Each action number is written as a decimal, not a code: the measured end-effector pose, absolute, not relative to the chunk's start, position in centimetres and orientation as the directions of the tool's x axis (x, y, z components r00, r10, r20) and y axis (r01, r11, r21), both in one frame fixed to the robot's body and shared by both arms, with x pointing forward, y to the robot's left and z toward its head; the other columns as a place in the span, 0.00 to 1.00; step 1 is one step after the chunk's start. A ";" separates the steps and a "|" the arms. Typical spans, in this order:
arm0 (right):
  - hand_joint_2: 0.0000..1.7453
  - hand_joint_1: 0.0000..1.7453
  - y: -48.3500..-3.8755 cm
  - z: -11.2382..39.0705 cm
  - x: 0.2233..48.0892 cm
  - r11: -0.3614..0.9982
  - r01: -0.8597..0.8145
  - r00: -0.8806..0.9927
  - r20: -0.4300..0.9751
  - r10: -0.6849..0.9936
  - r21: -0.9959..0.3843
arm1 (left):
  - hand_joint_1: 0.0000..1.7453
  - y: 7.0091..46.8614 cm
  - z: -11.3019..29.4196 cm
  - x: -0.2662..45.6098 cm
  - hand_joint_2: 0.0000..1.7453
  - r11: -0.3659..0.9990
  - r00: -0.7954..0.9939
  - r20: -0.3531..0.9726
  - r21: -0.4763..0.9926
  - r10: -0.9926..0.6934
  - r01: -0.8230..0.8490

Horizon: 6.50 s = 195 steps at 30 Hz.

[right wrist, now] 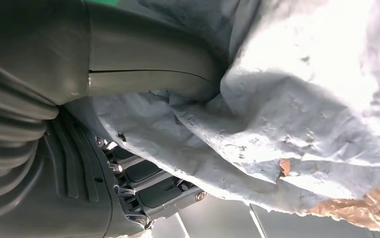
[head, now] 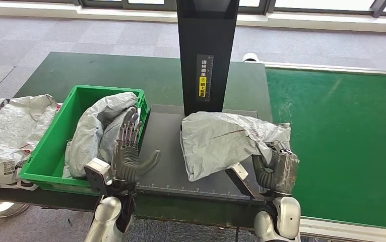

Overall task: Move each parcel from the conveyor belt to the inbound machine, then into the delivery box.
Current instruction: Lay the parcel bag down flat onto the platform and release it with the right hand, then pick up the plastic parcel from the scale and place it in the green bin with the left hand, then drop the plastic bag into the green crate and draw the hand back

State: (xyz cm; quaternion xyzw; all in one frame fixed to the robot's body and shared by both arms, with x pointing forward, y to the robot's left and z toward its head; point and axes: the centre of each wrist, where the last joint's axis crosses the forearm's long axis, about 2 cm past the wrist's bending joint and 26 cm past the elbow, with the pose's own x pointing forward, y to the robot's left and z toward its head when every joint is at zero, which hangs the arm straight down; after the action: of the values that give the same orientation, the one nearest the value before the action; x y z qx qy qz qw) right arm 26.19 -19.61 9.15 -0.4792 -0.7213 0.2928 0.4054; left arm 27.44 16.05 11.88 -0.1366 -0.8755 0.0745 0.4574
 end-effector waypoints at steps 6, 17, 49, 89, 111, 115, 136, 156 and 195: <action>1.00 0.18 -19.4 8.6 26.4 0.379 0.429 -0.203 0.321 0.925 -0.820 | 0.00 16.0 11.9 27.4 1.00 0.953 -0.545 0.782 -0.252 0.304 0.171; 1.00 0.00 -19.3 7.1 26.9 0.400 0.367 -0.099 0.393 0.914 -0.840 | 0.00 16.0 11.8 27.5 1.00 0.950 -0.540 0.782 -0.267 0.311 0.160; 1.00 0.00 -19.9 4.3 26.6 0.729 0.360 -0.198 0.717 0.669 -0.582 | 0.00 16.3 12.0 27.2 1.00 0.957 -0.554 0.781 -0.256 0.290 0.139; 1.00 0.00 -22.4 13.5 25.7 0.644 0.671 -0.438 0.504 0.745 -0.367 | 0.00 14.6 10.4 27.1 1.00 0.969 -0.495 0.834 -0.186 0.244 0.163; 1.00 0.00 -22.4 19.8 24.8 0.632 0.748 -0.541 0.368 0.757 -0.201 | 0.00 5.3 10.5 30.9 1.00 0.874 -0.393 0.838 0.463 -0.378 0.148; 1.00 0.00 -22.4 19.8 24.8 0.633 0.748 -0.541 0.369 0.756 -0.200 | 0.00 4.1 10.0 30.4 1.00 0.831 -0.356 0.832 0.516 -0.426 0.210; 1.00 0.00 -22.5 19.9 24.8 0.634 0.749 -0.542 0.372 0.753 -0.191 | 0.77 3.4 8.9 29.9 1.00 0.699 -0.360 0.751 0.654 -0.553 0.291; 1.00 0.00 -22.5 19.9 24.8 0.636 0.748 -0.544 0.377 0.750 -0.187 | 1.00 2.8 8.2 29.3 1.00 0.383 -0.423 0.516 0.850 -0.745 0.363; 1.00 0.00 -22.8 20.1 24.5 0.631 0.757 -0.540 0.381 0.751 -0.169 | 1.00 16.9 21.5 32.0 1.00 0.483 -0.383 0.295 0.519 -0.875 -0.705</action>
State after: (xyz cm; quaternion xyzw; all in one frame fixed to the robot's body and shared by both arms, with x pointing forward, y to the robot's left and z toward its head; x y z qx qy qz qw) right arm 24.53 -22.83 20.11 -0.4296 -0.8775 -0.0081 0.2130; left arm 31.96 16.87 21.47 0.4838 -0.8168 -0.1558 0.2728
